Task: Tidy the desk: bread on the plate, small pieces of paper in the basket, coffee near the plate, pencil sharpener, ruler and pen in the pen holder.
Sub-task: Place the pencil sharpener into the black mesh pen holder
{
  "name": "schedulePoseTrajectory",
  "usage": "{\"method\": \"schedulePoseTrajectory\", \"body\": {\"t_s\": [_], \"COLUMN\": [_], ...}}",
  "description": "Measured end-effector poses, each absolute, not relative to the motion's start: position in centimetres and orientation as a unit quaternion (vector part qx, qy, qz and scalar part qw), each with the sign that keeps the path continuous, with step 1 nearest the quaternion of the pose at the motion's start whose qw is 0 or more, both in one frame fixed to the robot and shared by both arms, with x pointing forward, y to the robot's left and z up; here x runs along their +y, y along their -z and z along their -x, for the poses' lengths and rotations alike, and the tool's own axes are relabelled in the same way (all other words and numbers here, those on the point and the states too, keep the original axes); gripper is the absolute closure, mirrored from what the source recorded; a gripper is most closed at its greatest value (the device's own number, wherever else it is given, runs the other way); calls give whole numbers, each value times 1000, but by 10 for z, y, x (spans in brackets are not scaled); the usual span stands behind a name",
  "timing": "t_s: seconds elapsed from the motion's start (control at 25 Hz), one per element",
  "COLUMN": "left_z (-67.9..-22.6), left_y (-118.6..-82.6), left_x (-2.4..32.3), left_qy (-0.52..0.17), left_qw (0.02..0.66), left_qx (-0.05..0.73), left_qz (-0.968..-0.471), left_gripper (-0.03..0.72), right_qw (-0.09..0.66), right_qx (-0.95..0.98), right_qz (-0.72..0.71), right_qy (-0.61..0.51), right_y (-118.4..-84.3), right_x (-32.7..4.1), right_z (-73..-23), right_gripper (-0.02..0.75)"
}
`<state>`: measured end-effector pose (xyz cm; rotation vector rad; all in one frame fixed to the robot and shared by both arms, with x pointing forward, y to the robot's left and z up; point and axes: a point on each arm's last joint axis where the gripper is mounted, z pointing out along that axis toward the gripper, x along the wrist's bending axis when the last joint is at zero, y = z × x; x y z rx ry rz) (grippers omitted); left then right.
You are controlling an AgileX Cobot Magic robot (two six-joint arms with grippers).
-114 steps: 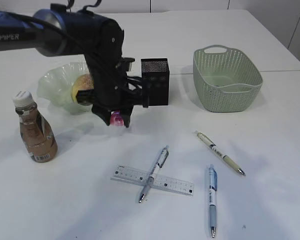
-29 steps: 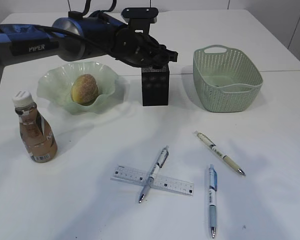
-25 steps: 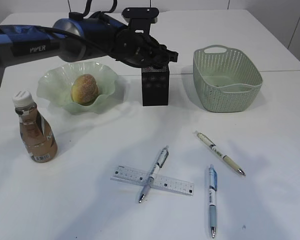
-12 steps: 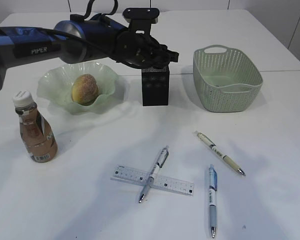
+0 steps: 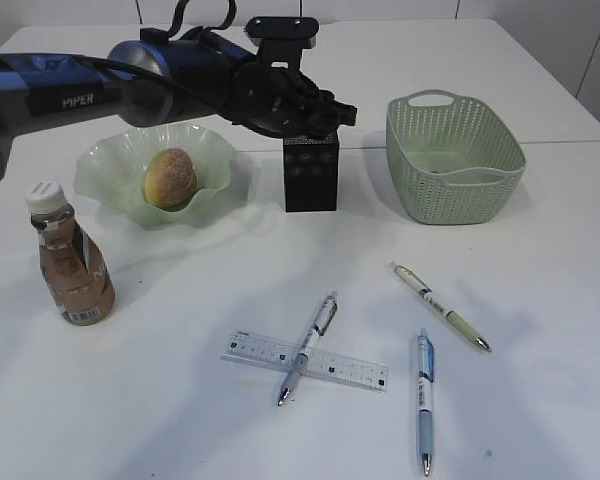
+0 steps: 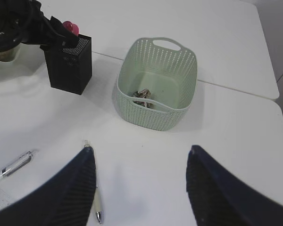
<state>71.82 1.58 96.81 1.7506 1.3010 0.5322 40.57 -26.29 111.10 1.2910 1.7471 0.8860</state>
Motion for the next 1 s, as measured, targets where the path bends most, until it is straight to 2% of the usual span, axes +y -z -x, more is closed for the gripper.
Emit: {"method": "schedulePoseTrajectory", "body": {"t_s": [0.48,0.72,1.0], "left_z": [-718,-718,-718], "left_y": [-968,-967,-967], "left_x": [16,16,17], "left_qy": [-213,-213,-212], "left_qw": [432,429,425], "left_qx": [523,524,525], "left_qz": [-703,-704,-706], "left_gripper": [358,314,307], "right_qw": [388,388,388], "right_qx": [686,686,686], "right_qz": [-507,-507,-506], "right_qy": [-349,-349,-350], "right_y": [-1111,-1111,-1111], "right_x": [-263,-263,-262], "right_z": [-406,-406,-406], "right_gripper": [260,260,260]}}
